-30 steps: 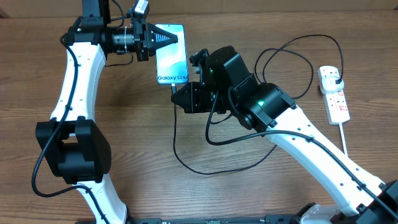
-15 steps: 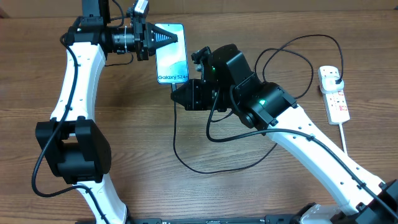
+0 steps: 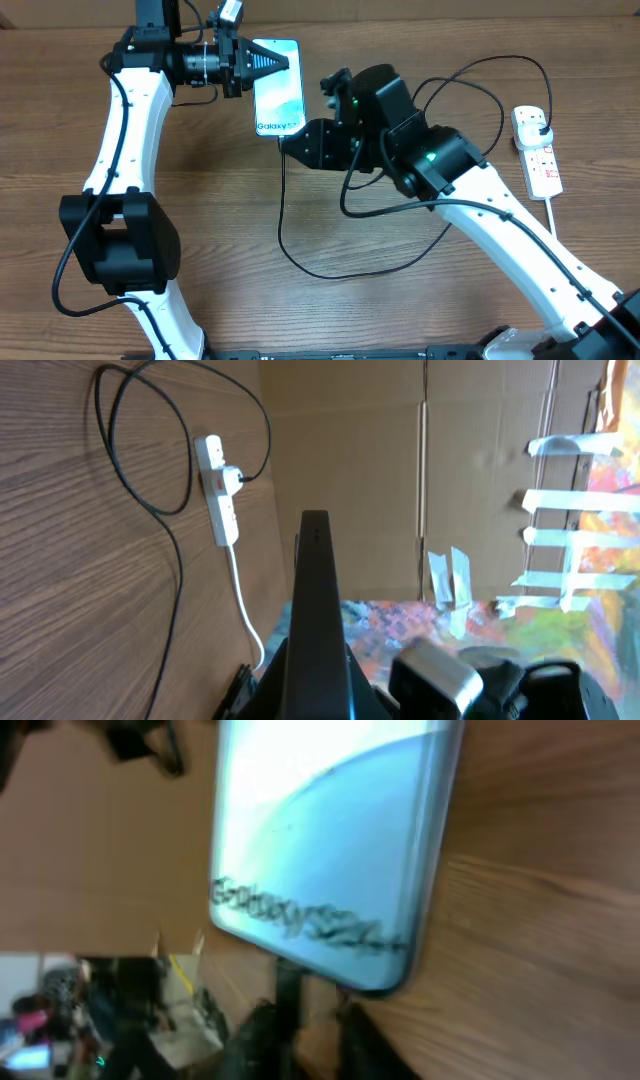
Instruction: Plug charger to phone and switch on socket
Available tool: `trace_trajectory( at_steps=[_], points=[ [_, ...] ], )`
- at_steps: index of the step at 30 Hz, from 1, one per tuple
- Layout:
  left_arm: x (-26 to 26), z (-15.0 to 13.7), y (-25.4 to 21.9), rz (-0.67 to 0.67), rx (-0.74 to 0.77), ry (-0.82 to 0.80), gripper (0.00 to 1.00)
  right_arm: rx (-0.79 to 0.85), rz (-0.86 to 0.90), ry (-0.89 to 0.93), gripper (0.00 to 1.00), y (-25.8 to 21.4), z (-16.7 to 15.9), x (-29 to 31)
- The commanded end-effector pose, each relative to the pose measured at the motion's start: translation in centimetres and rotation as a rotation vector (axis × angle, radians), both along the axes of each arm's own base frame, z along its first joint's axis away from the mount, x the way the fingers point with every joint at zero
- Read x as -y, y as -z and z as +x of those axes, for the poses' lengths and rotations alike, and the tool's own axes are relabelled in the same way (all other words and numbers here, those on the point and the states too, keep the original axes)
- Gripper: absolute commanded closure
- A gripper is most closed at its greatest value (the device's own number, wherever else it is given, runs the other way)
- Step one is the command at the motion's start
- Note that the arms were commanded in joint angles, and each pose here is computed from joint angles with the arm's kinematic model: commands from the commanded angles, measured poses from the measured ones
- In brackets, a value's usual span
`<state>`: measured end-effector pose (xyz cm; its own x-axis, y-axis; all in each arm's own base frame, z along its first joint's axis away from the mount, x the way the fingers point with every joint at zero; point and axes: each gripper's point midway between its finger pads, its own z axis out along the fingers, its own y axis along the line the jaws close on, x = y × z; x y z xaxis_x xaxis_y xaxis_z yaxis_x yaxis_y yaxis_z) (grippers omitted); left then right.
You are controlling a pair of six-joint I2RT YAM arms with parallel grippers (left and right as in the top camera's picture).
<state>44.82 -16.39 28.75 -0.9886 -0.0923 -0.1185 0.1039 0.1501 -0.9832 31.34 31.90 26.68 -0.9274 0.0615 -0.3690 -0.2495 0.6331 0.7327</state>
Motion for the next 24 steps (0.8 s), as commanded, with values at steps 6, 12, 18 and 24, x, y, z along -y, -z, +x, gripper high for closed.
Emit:
trace_trajectory(
  at_steps=[6,12,18,24],
  points=[
    [-0.7,-0.1,-1.2,0.006,0.110,-0.002,0.96,-0.013,-0.085,0.048,0.65,1.3,0.6,1.9],
    [-2.4,0.1,5.7,0.365,0.037,-0.102,0.96,-0.047,-0.131,0.087,0.58,2.3,1.3,4.3],
    [-1.8,-1.2,10.7,0.463,0.005,0.005,0.96,-0.083,-0.212,0.137,0.58,3.8,2.0,7.6],
    [-1.0,-1.1,15.7,0.473,-0.036,0.084,0.96,-0.112,-0.298,0.185,0.53,5.1,1.8,9.4]
  ],
)
